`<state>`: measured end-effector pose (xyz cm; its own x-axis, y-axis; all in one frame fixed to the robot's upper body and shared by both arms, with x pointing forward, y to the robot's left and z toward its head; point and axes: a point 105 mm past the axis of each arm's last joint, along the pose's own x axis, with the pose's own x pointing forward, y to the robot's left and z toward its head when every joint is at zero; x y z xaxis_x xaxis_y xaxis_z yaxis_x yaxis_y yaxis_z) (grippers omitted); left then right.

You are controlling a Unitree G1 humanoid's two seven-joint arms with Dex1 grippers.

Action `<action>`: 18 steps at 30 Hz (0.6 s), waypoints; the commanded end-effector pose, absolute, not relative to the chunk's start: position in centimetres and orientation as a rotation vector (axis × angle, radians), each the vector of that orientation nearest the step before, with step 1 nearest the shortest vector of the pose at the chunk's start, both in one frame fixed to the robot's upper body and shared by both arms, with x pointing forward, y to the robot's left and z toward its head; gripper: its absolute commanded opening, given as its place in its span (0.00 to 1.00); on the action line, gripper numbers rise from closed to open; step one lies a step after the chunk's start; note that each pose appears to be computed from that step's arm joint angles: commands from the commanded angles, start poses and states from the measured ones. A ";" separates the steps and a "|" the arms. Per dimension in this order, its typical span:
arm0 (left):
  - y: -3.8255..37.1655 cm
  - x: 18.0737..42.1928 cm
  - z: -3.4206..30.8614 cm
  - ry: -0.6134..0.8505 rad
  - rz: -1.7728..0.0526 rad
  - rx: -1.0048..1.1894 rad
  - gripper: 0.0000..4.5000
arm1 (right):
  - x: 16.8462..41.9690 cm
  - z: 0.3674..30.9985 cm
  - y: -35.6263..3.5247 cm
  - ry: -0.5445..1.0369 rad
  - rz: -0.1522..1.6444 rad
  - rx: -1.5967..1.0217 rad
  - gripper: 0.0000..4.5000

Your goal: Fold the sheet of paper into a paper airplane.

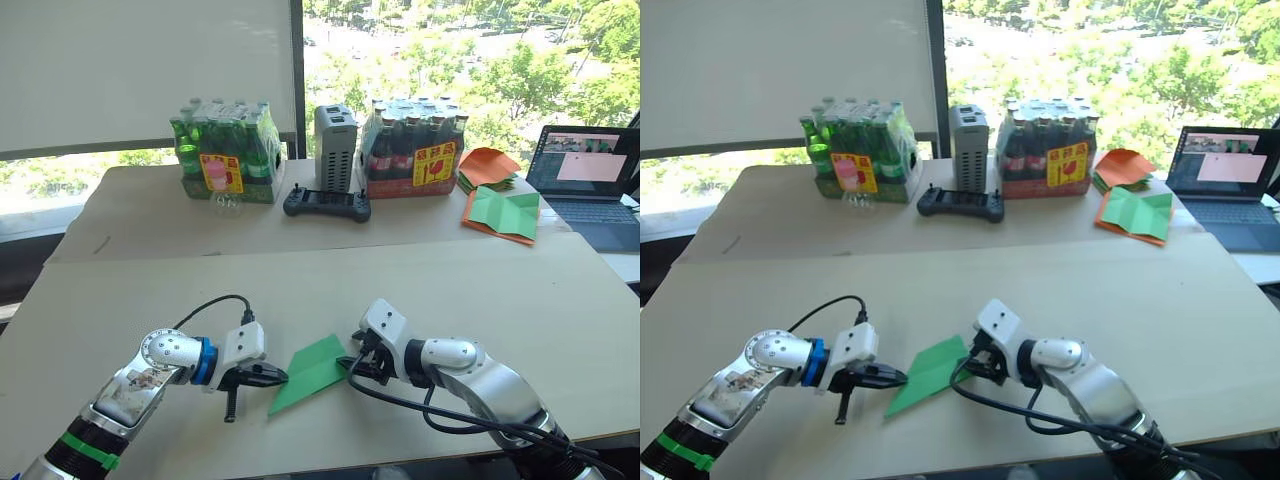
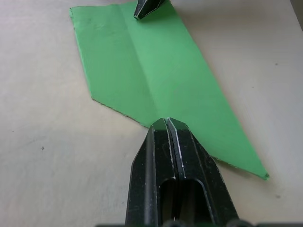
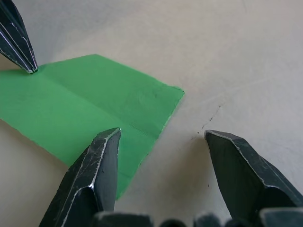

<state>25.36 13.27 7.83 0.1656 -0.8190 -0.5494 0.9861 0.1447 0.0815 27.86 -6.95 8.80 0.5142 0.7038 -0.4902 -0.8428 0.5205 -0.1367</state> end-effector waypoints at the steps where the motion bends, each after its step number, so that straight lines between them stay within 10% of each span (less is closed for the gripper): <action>1: 11.6 25.0 10.0 0.347 -1.391 0.391 0.00 | 27.9 9.7 -6.5 0.360 0.968 -0.393 0.70; 8: 10.8 24.2 12.8 0.333 -1.430 0.219 0.00 | 27.9 9.8 -6.4 0.359 0.975 -0.396 0.70; 18: 10.9 21.5 7.1 0.459 -1.420 0.287 0.00 | 28.2 10.4 -6.2 0.346 0.986 -0.401 0.70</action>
